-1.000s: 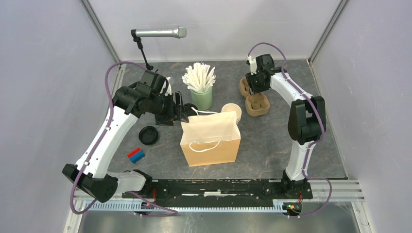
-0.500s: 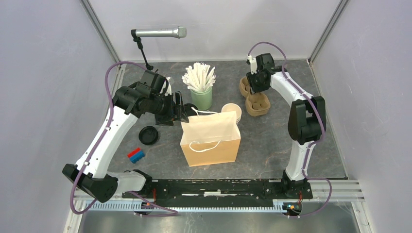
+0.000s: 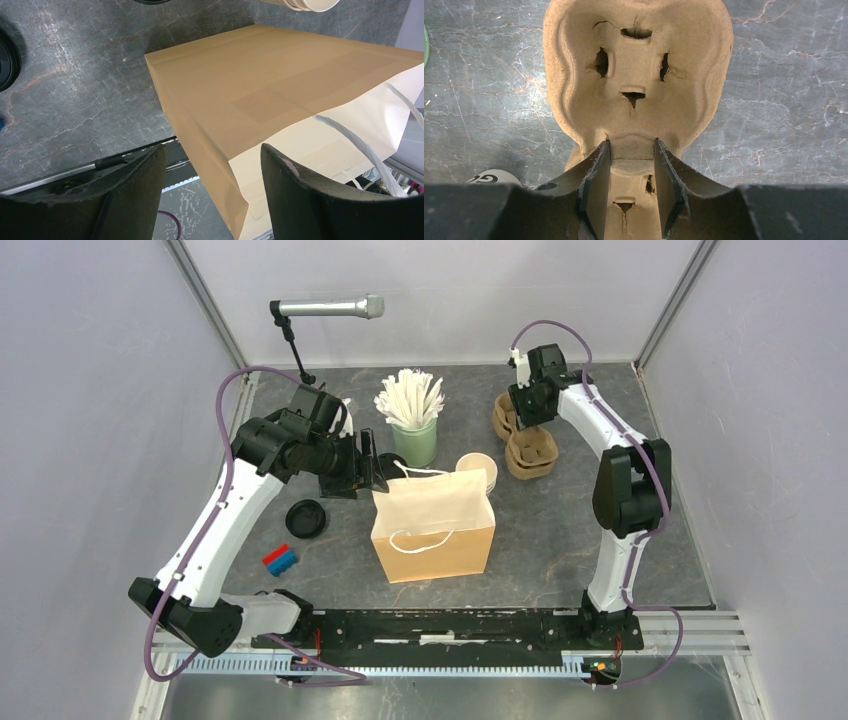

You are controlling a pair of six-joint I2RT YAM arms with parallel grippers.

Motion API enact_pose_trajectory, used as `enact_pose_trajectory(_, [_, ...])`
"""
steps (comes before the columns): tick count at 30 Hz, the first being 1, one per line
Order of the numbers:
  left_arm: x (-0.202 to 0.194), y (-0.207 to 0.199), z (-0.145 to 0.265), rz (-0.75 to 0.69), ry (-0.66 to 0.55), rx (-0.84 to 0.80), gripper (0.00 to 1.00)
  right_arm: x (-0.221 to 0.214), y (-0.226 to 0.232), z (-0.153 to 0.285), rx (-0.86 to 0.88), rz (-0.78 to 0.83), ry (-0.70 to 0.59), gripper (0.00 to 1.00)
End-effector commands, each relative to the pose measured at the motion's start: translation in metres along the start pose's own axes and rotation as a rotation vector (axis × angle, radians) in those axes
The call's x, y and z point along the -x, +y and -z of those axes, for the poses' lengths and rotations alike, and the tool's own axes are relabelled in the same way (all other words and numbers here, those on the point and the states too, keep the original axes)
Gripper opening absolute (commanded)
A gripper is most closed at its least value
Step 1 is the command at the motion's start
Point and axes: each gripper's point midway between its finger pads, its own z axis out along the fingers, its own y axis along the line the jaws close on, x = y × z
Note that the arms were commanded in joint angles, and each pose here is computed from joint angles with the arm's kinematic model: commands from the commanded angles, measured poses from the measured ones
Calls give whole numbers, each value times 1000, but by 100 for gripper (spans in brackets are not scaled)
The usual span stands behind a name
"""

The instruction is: Pack the takeout coffee

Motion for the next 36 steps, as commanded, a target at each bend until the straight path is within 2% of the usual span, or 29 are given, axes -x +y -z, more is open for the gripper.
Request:
enact_pose_trajectory(1, [4,-2,5,-29,-37,-12,76,35,-6,37,-22,3,-110,41])
enact_pose_trajectory(8, [5,-3,8,-30,-52,-15,76,44,-7,57,-22,6,-133,40])
enact_pose_trajectory(15, [5,1,14,-23,-83,1,76,71,0,114,6,22,-268,40])
enact_pose_trajectory(20, [6,0,18,-8,-97,0,75,92,18,170,51,77,-398,40])
enact_pose_trajectory(27, [7,-5,26,13,-119,-24,75,112,86,267,182,207,-639,40])
enact_pose_trajectory(33, [6,-11,29,37,-119,-48,75,104,160,344,398,308,-845,38])
enact_pose_trajectory(36, [5,-14,32,54,-116,-65,75,96,180,380,488,329,-955,38])
